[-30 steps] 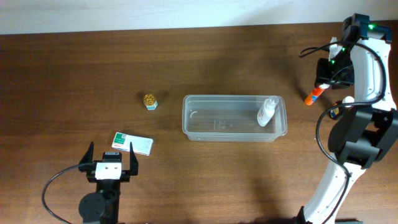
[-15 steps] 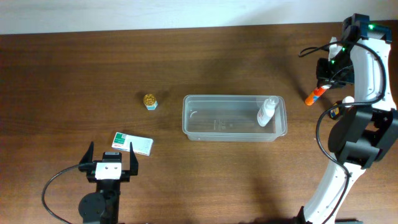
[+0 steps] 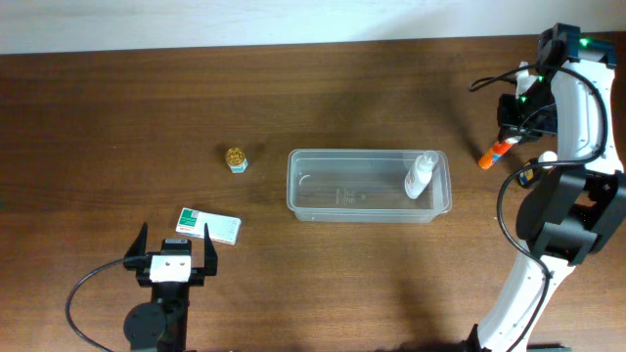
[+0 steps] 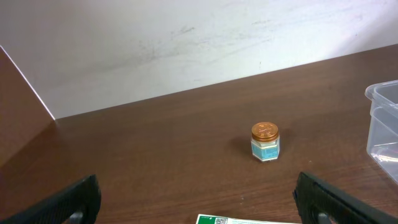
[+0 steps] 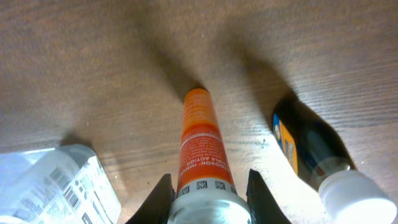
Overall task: Pack container
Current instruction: 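Lift the orange tube and carry it into the container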
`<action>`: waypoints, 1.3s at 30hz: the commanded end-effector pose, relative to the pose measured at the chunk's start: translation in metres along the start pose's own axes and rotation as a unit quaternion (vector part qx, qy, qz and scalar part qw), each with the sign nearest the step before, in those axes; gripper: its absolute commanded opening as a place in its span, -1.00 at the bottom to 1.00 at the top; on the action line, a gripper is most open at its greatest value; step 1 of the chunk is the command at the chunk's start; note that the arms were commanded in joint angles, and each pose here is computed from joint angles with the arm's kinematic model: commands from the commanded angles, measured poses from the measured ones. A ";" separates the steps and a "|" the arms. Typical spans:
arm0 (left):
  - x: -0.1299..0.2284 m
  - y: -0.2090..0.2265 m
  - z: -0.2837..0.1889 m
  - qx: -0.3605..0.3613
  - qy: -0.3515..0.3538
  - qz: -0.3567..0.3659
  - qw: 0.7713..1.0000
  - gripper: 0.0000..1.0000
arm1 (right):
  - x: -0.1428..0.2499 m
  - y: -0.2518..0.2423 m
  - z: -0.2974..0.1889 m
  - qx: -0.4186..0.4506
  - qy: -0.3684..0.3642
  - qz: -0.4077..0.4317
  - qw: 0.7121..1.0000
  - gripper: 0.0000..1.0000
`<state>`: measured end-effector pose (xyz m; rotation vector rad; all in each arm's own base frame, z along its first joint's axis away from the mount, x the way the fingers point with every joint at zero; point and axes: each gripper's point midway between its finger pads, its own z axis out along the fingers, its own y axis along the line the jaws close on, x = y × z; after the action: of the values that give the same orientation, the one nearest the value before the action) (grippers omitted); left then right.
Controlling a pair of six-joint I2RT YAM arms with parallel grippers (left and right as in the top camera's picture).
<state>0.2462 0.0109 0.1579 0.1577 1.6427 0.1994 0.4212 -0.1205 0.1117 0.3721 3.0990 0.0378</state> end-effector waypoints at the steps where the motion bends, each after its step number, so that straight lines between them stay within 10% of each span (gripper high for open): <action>1: 0.001 0.000 0.000 0.002 0.000 0.006 1.000 0.99 | 0.004 0.006 -0.024 -0.012 -0.016 0.002 1.000 -0.69; 26: 0.001 0.000 0.000 0.002 0.000 0.006 1.000 0.99 | 0.088 0.102 -0.229 -0.086 -0.215 -0.084 0.969 -0.58; 39: 0.001 0.000 0.000 0.002 0.000 0.006 1.000 0.99 | 0.127 0.183 -0.192 -0.057 -0.149 -0.195 0.968 -0.58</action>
<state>0.2462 0.0109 0.1579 0.1577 1.6427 0.1994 0.3419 0.0767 0.3243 -0.1969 2.7290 0.1900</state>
